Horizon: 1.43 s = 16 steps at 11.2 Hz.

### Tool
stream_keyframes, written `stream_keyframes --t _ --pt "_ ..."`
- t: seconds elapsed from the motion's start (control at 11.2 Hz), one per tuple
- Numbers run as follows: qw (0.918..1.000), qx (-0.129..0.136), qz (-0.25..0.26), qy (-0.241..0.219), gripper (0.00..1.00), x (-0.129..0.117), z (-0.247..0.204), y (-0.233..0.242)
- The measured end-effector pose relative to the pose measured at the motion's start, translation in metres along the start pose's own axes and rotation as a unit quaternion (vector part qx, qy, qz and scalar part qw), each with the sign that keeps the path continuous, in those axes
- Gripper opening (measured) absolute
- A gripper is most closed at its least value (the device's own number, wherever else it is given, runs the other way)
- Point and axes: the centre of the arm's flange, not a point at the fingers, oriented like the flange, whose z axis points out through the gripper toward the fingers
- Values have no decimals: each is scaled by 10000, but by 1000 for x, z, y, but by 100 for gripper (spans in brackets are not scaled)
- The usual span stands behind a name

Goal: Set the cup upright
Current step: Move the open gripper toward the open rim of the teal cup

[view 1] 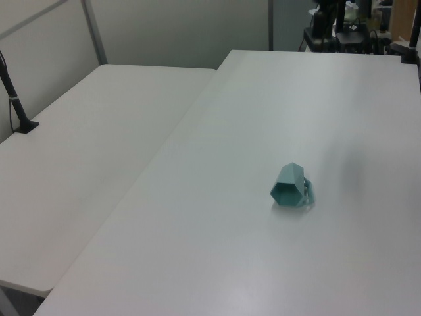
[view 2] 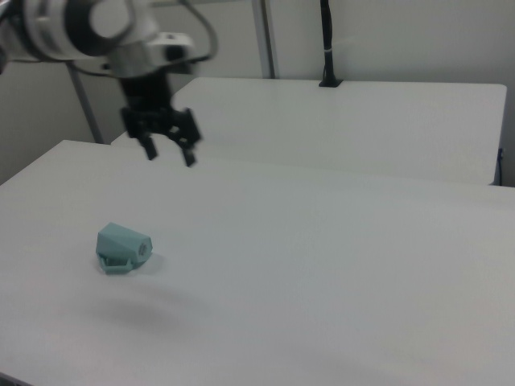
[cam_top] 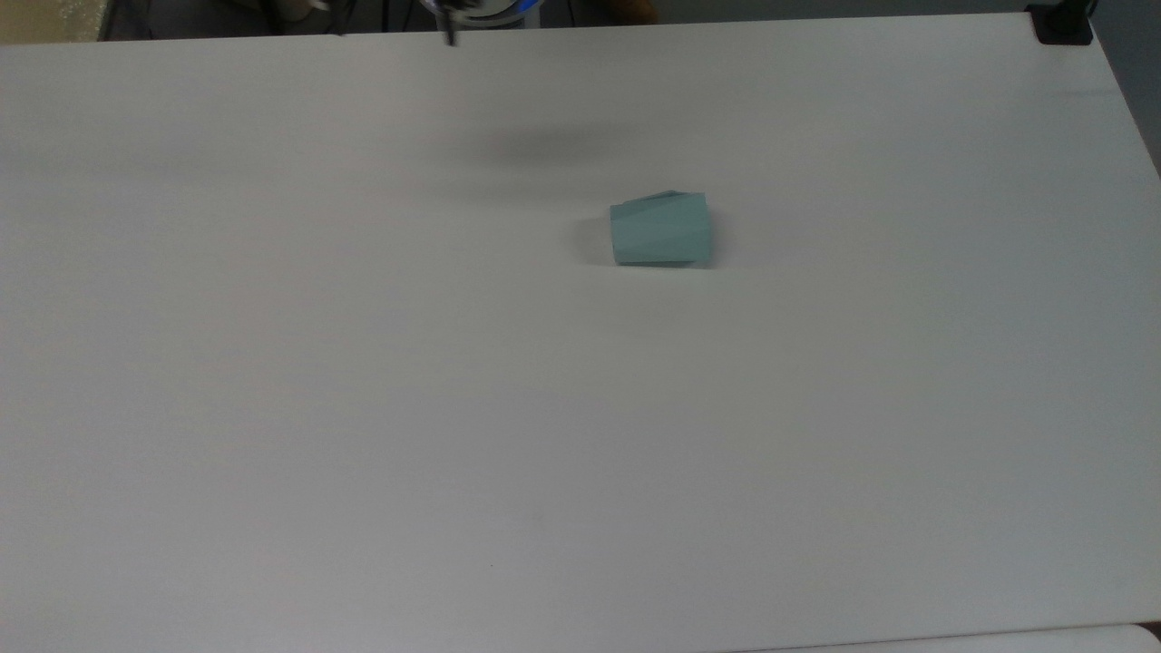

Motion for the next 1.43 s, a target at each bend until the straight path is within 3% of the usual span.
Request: stream_keyframes --t 0.18,0.45,0.63,0.81,1.08,1.43 --pt "9972 -740 -86 4 100 5 10 -107" --pt "9837 -1779 -164 228 100 6 35 -222" --pt "9665 -2468 -350 614 100 -8 46 -276" --pt "9425 -3119 -742 946 100 -30 64 -325" --pt "9138 -3714 -1087 1236 100 -62 92 -379" --pt "8895 -4121 -1466 1321 100 -94 150 -430"
